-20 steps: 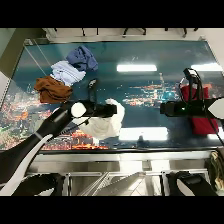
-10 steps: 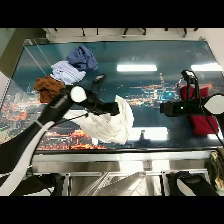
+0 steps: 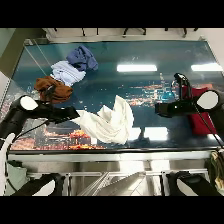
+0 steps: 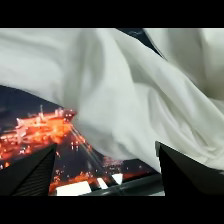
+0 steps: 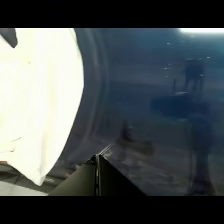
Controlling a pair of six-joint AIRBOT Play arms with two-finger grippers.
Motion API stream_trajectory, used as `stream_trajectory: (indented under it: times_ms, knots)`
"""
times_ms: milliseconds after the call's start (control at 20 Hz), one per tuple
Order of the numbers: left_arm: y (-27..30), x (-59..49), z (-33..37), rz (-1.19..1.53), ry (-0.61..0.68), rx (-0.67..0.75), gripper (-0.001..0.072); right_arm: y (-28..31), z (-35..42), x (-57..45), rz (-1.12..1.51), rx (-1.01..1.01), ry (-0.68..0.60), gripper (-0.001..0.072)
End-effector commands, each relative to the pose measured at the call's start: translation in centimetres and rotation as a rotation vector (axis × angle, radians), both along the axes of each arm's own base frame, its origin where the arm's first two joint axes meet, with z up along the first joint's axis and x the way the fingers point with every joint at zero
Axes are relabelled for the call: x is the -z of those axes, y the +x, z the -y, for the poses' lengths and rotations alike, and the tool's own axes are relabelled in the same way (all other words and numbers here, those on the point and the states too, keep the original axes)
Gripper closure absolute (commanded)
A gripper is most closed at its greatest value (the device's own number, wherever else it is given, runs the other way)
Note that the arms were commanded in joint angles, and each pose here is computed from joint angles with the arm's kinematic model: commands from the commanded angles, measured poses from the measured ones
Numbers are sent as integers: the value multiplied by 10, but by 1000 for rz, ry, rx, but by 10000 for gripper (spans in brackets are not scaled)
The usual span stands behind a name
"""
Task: Fold the shirts.
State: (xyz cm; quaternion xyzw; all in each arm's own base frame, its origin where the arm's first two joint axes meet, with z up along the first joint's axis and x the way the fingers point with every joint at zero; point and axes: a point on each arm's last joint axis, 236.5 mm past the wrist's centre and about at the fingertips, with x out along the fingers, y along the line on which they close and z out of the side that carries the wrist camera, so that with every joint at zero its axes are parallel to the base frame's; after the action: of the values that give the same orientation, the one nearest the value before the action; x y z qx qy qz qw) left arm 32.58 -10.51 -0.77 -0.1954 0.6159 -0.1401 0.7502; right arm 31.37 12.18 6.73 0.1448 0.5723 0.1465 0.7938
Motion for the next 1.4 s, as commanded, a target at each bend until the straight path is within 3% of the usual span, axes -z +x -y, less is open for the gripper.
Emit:
stream_trajectory:
  times_ms: [0,350,400,700,1100,1150,1200,1250,1350]
  knots:
    - [30,21,-30,11,-165,-173,10,-1,-13,2,-33,-3,58,690]
    - [65,56,-99,-77,-60,-269,10,-2,-19,0,-39,-6,80,690]
    - [68,56,-108,-82,-58,-283,62,-2,-20,0,-35,-8,81,690]
    - [45,86,-145,-214,1,-335,67,8,-23,-3,8,3,87,690]
    - [74,116,-89,-203,-155,-311,67,10,-23,-4,15,6,88,690]
    - [77,118,-86,-190,-141,-299,100,10,-23,-4,16,6,87,690]
    - [80,116,-82,-156,-129,-265,429,10,-23,-4,16,6,87,690]
    - [83,111,-78,-116,-111,-217,690,10,-23,-4,15,5,87,690]
    - [88,89,-76,-30,-80,-145,696,10,-23,-1,9,5,86,690]
